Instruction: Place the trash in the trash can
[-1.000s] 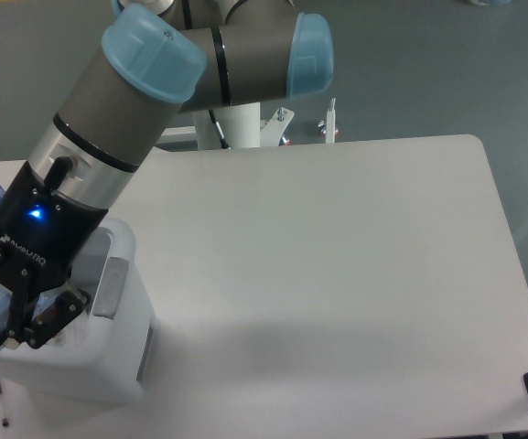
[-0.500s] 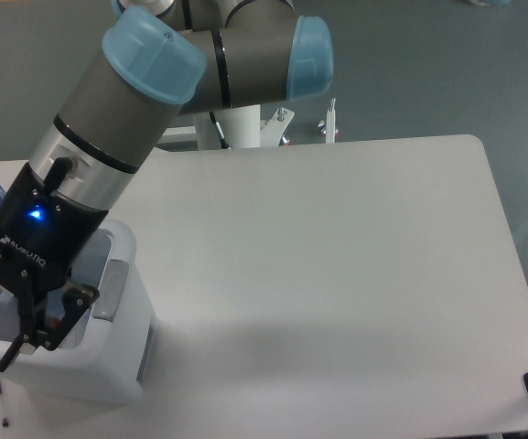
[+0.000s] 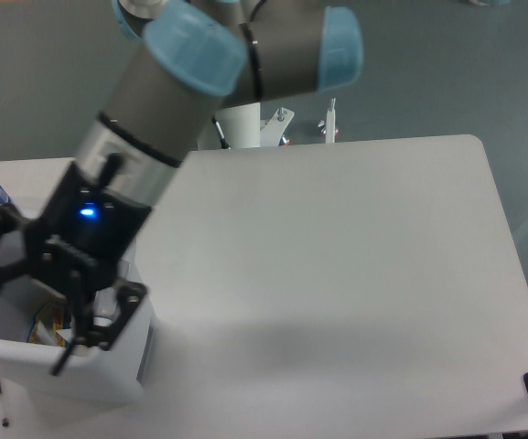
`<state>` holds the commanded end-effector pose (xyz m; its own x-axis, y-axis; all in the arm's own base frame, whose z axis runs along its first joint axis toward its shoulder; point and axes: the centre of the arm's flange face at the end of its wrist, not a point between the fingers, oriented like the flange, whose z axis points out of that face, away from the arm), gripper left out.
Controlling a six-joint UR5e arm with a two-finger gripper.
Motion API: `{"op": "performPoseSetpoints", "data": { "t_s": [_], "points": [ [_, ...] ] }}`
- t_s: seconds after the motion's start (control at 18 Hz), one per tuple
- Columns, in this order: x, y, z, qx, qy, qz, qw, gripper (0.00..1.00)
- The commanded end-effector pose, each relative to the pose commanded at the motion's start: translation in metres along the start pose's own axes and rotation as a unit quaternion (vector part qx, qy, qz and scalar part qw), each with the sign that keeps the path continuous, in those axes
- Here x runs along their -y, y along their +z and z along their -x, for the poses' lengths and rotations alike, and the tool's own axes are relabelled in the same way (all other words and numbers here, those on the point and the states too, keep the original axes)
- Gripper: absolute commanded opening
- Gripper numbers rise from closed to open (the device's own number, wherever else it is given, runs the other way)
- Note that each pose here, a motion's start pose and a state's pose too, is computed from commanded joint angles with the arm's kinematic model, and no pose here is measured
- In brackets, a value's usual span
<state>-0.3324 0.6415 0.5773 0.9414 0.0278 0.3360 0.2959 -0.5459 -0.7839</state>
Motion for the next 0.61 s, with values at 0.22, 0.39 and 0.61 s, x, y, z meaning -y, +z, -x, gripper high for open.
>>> {"op": "performPoseSetpoints", "data": {
  "t_s": [0.22, 0.39, 0.61],
  "points": [
    [-0.033, -0.023, 0.083, 0.039, -0.016, 0.010, 0.9991, 1.00],
    [-0.082, -0.048, 0.156, 0.071, -0.003, 0.031, 0.9970, 1.00],
    [-0.138, -0.102, 0.229, 0.112, 0.031, 0.051, 0.9919, 1.00]
  ]
}}
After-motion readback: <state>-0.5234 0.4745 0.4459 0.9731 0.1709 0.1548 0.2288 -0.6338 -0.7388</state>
